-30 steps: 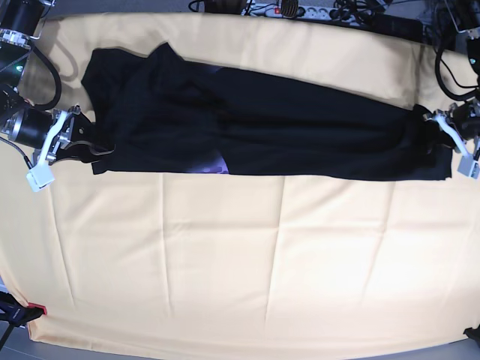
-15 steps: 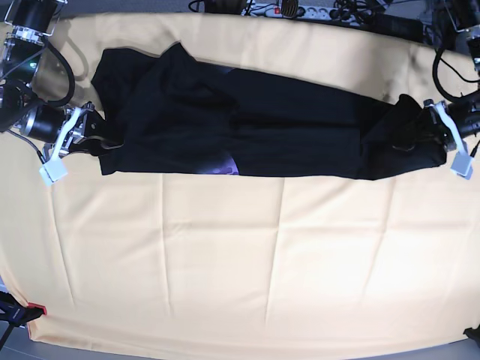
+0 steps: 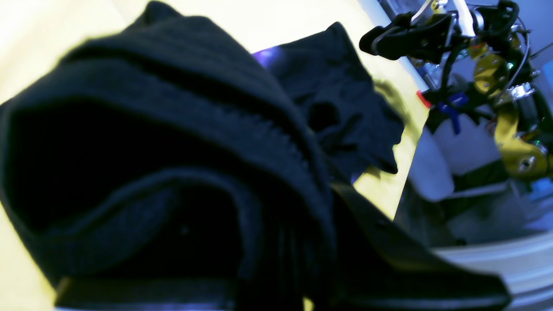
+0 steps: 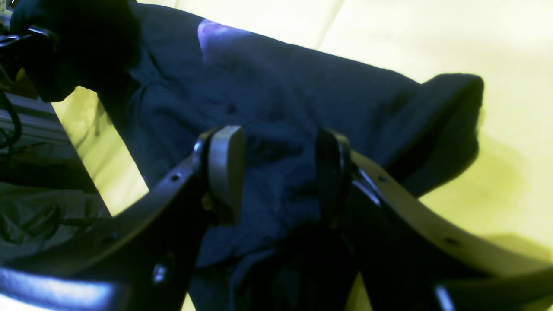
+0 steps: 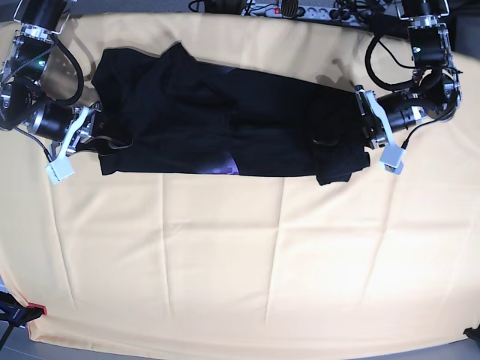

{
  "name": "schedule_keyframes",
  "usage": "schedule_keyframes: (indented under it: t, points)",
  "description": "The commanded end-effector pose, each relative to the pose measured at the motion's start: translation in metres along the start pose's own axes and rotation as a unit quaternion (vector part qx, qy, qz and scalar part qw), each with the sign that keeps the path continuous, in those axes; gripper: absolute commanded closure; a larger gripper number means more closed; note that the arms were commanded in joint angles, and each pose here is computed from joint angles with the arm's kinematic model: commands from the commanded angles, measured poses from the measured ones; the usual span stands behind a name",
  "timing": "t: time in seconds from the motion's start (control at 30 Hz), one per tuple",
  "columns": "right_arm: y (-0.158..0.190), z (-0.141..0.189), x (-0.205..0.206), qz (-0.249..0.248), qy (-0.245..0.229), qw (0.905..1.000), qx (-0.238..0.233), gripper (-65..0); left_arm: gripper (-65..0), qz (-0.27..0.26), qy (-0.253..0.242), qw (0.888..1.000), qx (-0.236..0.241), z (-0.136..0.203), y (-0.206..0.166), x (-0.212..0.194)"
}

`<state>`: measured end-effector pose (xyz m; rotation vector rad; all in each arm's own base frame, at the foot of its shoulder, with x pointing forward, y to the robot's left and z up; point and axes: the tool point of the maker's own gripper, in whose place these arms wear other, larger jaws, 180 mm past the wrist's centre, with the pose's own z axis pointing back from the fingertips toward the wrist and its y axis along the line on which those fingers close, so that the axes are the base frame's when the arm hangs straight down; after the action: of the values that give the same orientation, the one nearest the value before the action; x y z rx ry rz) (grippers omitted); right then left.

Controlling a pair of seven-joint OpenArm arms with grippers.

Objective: Fold the T-shirt properly
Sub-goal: 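Fold the shirt end held by the left gripper toward the right gripper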

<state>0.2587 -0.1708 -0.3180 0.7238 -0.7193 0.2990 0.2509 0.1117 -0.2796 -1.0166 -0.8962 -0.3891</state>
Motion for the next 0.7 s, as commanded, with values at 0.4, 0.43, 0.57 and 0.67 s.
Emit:
schedule_keyframes:
  t: [0.4, 0.43, 0.57, 0.67]
  points:
    - [0.001, 0.026, 0.031, 0.077, -0.004, 0.9967, -0.025, -29.6, -39.0, -0.007, -0.029, 0.999, -0.042, -0.003, -0.017, 0.017]
    - [-0.001, 0.030, 0.034, 0.087, -0.001, 0.9956, -0.036, -29.6, -39.0, -0.007, -0.032, 0.999, -0.039, -0.002, -0.016, 0.018]
    - [-0.022, 0.041, 0.020, 0.077, 0.027, 0.9925, -0.091, -32.2, -38.5, -0.016, -0.030, 0.999, -0.009, 0.007, -0.004, 0.020]
    - [-0.037, 0.041, -0.011, 0.031, 0.044, 0.9920, -0.114, -42.7, -38.5, -0.023, -0.025, 0.999, 0.010, 0.012, 0.003, 0.020]
